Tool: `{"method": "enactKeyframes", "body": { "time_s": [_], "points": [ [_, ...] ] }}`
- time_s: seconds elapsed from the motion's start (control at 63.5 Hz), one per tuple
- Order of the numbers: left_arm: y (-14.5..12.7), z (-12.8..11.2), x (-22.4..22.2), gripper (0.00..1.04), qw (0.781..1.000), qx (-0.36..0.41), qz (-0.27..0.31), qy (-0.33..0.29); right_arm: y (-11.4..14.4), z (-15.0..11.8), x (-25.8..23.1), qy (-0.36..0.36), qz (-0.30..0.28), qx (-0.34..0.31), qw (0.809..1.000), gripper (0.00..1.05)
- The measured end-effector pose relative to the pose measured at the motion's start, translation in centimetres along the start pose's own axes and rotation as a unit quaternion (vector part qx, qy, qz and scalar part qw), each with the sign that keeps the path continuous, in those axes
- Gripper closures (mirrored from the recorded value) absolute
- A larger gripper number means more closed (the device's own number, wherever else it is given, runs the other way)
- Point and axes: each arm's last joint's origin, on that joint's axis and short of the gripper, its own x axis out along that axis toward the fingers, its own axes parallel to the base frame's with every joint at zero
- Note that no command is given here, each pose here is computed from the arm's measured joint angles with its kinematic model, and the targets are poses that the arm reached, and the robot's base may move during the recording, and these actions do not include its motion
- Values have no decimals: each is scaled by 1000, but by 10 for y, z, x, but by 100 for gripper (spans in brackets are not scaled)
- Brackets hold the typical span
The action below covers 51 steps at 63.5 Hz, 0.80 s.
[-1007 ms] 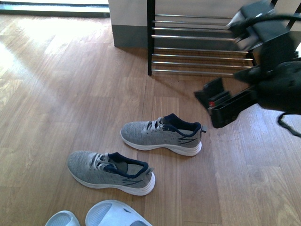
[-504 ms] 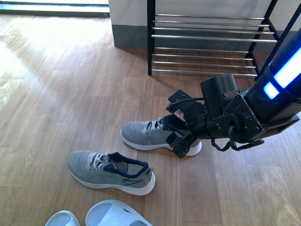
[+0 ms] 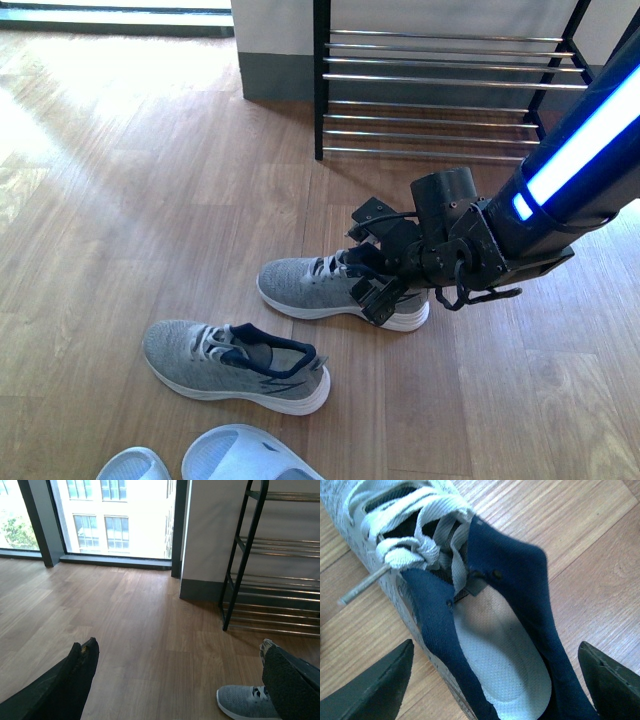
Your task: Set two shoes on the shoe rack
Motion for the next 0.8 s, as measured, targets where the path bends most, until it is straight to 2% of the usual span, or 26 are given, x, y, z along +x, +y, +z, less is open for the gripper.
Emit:
{"method": "enactKeyframes", "body": {
  "time_s": [0.079, 0.094, 0.299, 0.535, 0.803],
  "points": [
    [0, 0, 0, 9, 1000, 0, 0, 0, 2, -4, 0, 5, 13, -9, 1000, 23],
    [0, 0, 0, 9, 1000, 0, 0, 0, 2, -5, -1, 9, 14, -17, 1000, 30],
    [0, 0, 0, 9, 1000, 0, 0, 0, 6, -13, -1, 25, 25, -41, 999, 61],
    [0, 0, 0, 9, 1000, 0, 0, 0, 13, -15, -1, 26, 29, -48, 998, 102],
    [0, 0, 0, 9, 1000, 0, 0, 0, 17, -17, -2, 19, 21, -47, 998, 103]
  ]
}}
